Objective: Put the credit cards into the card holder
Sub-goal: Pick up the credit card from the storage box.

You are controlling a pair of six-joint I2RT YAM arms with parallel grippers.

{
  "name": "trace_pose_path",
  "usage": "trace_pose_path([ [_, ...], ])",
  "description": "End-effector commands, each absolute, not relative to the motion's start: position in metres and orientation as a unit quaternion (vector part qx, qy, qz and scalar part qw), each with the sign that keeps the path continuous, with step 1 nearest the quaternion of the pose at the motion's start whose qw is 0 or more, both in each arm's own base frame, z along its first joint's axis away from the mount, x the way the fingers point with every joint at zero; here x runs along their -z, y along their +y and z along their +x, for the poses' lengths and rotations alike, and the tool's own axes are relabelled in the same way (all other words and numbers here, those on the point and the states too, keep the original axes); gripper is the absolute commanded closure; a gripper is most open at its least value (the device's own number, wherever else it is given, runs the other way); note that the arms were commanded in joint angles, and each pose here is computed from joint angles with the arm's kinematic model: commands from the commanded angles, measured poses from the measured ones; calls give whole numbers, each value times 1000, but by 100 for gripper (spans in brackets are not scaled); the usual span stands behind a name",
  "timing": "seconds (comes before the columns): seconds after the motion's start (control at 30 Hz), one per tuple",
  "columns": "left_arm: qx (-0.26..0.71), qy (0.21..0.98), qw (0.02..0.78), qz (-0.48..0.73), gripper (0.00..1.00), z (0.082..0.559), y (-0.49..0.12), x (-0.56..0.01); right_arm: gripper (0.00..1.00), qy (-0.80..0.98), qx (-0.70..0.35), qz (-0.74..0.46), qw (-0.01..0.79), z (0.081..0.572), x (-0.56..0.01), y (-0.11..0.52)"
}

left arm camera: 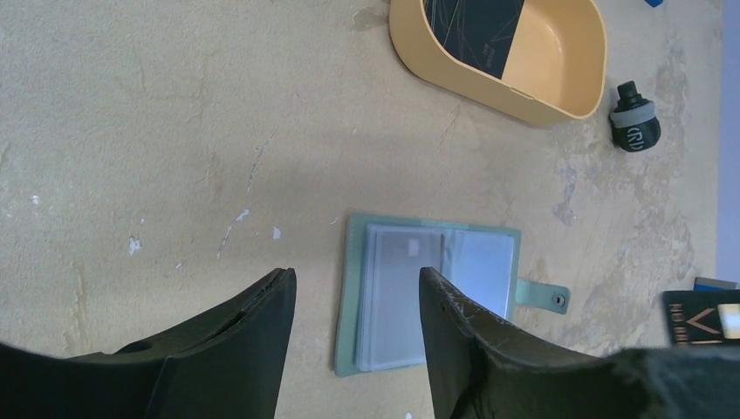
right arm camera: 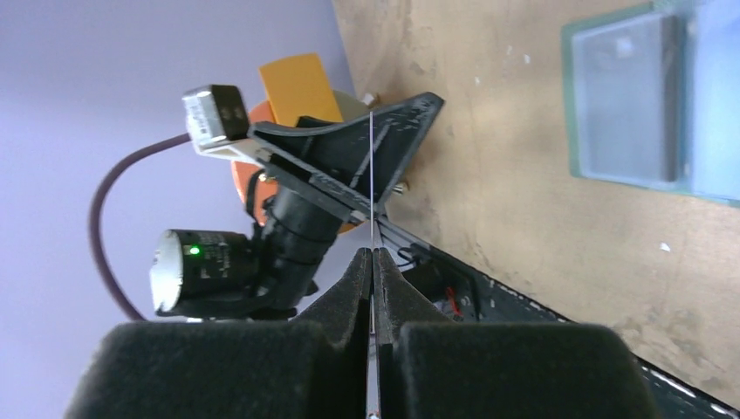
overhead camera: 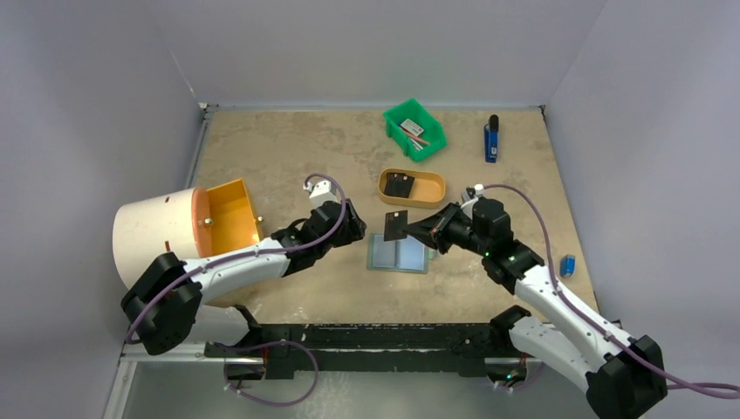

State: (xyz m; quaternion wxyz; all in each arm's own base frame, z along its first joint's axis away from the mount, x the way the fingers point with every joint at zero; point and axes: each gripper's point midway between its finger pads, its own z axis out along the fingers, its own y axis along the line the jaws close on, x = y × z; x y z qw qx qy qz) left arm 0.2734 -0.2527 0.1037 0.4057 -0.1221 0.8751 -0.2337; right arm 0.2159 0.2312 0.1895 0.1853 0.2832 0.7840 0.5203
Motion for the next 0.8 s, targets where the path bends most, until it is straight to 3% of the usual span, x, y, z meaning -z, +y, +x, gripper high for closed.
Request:
trace_pose_path([
  [0.0, 249, 869, 408, -131, 47, 278, -259, -110, 100, 772, -530, 272, 223, 229, -219, 231],
  [0.13, 248, 871, 403, -130, 47, 276, -257, -105, 100, 820, -456, 108, 327, 238, -212, 226],
  [0.3, 273, 877, 381, -108, 49, 272, -274, -96, 100, 865, -380, 8, 327, 229, -147, 217],
  [0.6, 241, 892, 367, -108, 57, 273, -271, -73, 100, 888, -373, 54, 266, 223, -80, 218],
  [0.77, 209, 901, 362, -112, 59, 273, -262, -61, 100, 889, -364, 68, 270, 226, -68, 213],
])
